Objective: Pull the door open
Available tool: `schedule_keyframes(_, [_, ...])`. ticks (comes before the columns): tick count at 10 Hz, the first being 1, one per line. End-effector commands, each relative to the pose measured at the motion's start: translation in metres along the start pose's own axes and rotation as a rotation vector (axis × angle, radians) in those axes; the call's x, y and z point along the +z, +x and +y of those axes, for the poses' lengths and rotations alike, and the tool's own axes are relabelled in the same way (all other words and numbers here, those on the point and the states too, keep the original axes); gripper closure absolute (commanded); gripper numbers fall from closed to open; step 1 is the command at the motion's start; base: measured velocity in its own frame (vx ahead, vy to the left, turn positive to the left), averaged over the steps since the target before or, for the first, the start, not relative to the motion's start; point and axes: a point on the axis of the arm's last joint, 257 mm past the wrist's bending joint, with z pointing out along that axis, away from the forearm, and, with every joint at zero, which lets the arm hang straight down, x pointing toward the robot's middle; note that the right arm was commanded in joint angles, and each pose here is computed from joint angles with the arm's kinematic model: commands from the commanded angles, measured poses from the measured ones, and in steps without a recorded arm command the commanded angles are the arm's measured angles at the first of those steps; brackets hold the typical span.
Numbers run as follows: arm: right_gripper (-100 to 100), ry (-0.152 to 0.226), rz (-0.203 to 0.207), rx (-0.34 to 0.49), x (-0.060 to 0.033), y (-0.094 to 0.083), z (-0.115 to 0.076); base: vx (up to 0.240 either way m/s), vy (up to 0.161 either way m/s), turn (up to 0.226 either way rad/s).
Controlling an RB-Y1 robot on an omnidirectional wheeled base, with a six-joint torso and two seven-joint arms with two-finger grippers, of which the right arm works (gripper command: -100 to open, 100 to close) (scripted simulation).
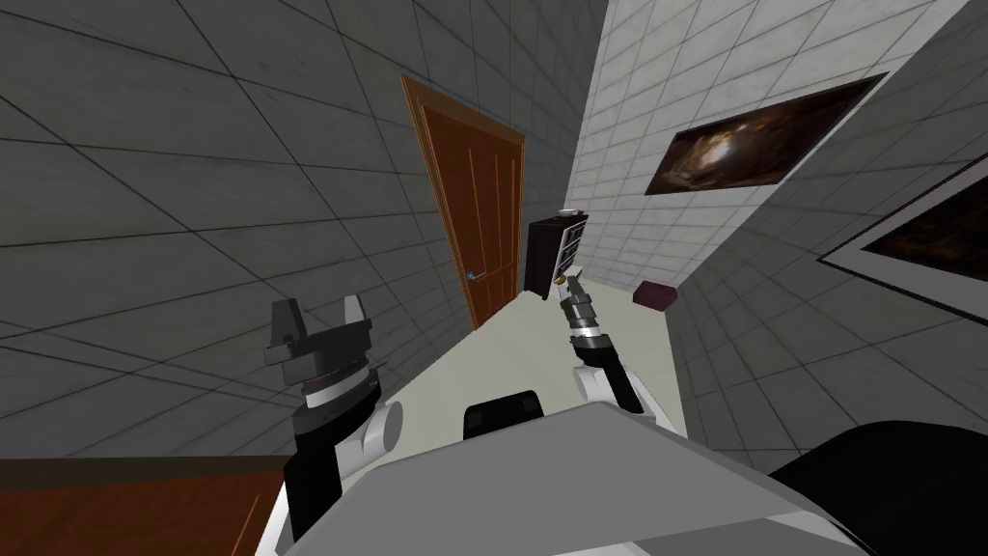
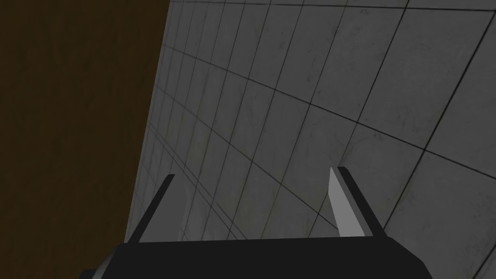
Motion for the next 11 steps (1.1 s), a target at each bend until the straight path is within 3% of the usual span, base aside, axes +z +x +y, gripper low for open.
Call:
schedule_keyframes(1, [-100,0.014,0.013,0.015,-0.0020,0.005,-0.012,0.058,0.008,0.098])
schedule_keyframes(5, [-100,0.045,0.040,0.046,-0.0071,0.014,-0.039,0.114,0.009,0.096])
schedule_keyframes(11, [-100,0.115,0.089,0.107,-0.0215,0.032,-0.094,0.102,0.005,0.119])
